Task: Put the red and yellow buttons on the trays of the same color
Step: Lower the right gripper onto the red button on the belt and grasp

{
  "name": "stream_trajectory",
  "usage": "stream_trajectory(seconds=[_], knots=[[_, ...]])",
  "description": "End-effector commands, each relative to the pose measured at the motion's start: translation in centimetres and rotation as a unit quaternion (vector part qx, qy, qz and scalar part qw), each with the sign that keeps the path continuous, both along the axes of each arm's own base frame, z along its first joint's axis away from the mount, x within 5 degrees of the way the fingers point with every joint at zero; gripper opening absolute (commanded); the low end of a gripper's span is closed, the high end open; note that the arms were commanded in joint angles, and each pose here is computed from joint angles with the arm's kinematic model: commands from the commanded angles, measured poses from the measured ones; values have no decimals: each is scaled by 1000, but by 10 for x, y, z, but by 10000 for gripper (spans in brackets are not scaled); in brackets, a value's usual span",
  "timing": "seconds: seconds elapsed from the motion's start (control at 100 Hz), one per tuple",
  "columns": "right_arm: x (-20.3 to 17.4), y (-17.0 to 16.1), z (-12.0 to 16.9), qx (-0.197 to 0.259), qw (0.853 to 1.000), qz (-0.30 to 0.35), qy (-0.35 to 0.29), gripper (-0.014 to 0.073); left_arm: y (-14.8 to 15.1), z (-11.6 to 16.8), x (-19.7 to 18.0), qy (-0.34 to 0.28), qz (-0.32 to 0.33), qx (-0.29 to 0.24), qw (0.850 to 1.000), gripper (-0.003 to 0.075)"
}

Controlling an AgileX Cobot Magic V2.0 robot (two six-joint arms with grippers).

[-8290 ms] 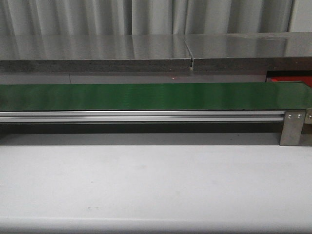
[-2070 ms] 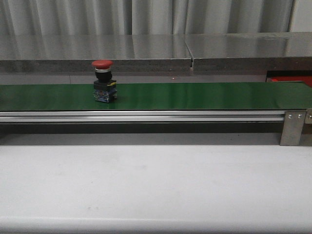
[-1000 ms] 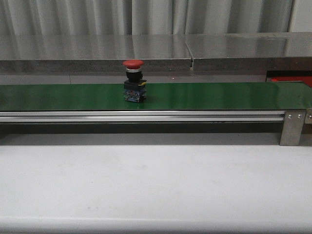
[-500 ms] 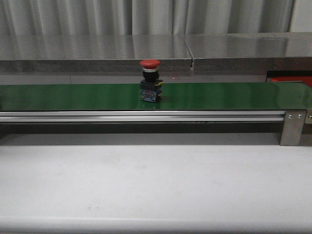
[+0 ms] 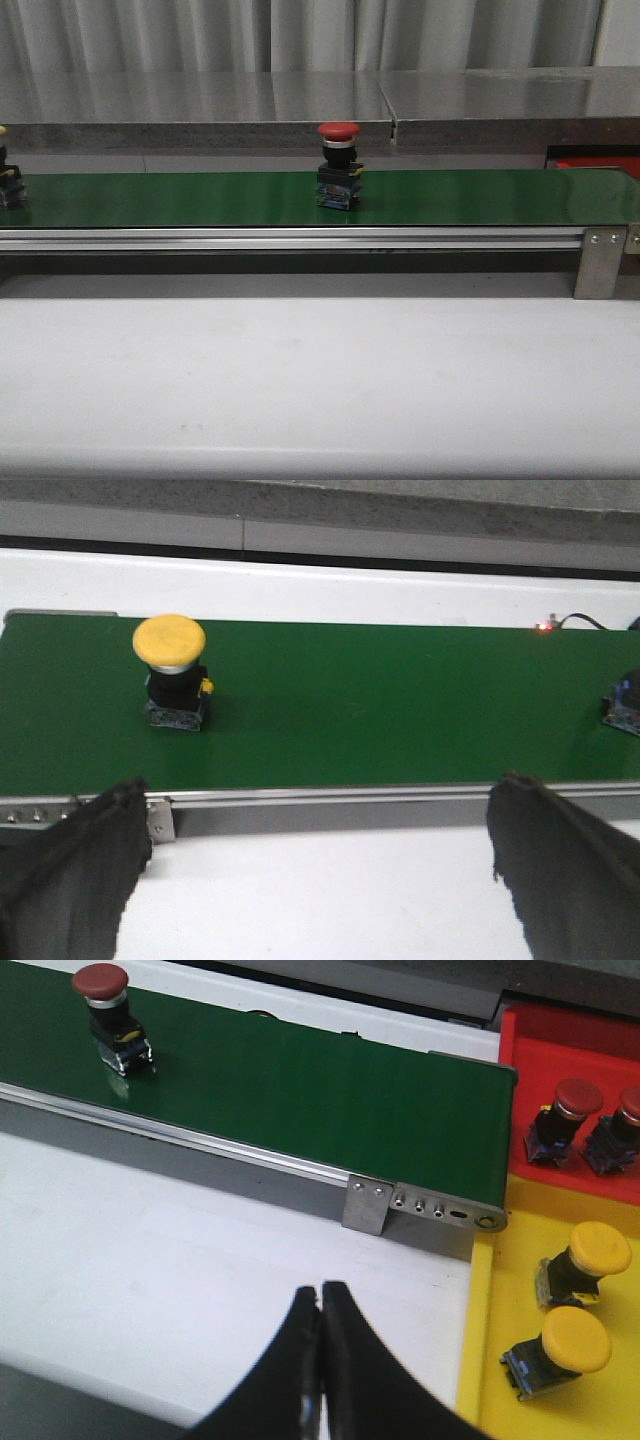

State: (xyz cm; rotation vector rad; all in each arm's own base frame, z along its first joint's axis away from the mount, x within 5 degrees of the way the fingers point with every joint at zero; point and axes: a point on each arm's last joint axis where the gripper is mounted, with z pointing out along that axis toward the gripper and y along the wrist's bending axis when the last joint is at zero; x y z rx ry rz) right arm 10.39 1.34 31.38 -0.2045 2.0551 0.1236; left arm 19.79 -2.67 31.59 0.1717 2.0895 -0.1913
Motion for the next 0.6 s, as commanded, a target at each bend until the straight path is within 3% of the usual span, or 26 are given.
stream_trajectory(seconds=[0.0, 0.11, 0.29, 0.41, 0.59], knots=[[2, -1, 13, 4, 999, -8, -40, -117, -1, 12, -17, -57, 6, -20, 998, 581], [2, -1, 13, 4, 999, -9, -40, -117, 0, 7, -34, -67, 8, -26, 997, 424], [1, 0, 11, 5, 1000, -4, -31, -94, 2, 9, -46, -88, 8, -28, 996, -22], [1, 1, 10, 7, 1000, 0, -21, 76, 2, 11, -46, -95, 11, -28, 995, -19], [2, 2, 13, 30, 999, -2, -35, 568, 2, 10, -46, -94, 11, -28, 995, -19]])
